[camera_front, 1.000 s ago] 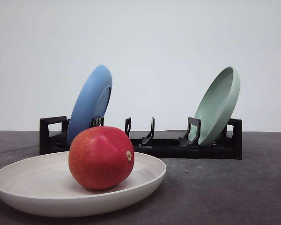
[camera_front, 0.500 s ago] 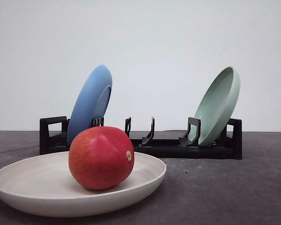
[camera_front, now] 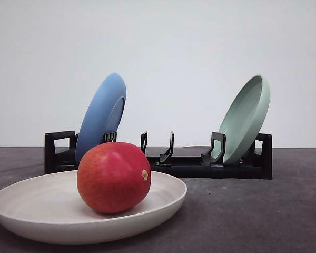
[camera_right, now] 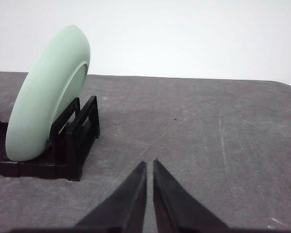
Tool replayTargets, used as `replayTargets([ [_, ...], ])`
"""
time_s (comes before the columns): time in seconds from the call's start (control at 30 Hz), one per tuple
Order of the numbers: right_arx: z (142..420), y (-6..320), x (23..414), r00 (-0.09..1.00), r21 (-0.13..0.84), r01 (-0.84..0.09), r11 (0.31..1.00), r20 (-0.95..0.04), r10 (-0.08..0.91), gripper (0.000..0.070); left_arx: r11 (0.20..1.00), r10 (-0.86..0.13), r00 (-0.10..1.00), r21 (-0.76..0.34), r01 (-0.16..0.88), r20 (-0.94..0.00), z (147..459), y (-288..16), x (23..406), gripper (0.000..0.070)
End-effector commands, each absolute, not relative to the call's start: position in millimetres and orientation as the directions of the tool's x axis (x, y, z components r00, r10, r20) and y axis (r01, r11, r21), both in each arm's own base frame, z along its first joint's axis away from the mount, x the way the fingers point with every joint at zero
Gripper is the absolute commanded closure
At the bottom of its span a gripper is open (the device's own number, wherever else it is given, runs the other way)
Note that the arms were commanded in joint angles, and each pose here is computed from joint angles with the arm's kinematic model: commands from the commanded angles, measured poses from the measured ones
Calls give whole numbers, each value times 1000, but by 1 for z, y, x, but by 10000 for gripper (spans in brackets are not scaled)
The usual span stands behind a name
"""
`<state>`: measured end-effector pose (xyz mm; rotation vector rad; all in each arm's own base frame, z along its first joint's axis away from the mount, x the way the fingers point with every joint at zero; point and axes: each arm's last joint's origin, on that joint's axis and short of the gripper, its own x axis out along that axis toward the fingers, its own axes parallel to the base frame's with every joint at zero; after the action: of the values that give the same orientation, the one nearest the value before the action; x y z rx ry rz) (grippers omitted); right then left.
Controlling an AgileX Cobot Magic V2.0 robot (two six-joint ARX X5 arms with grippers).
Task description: Place pomegranate in white plate
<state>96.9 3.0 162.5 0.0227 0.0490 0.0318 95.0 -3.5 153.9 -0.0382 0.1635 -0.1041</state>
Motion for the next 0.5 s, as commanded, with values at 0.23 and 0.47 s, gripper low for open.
replayTargets([
  [0.23, 162, 3, 97, 999, 34, -27, 999, -38, 28, 681, 994, -103, 980, -54, 95, -172, 150, -3, 96, 700],
  [0.47, 162, 3, 97, 999, 34, -27, 999, -38, 28, 681, 994, -103, 980, -54, 95, -172, 150, -3, 96, 700],
])
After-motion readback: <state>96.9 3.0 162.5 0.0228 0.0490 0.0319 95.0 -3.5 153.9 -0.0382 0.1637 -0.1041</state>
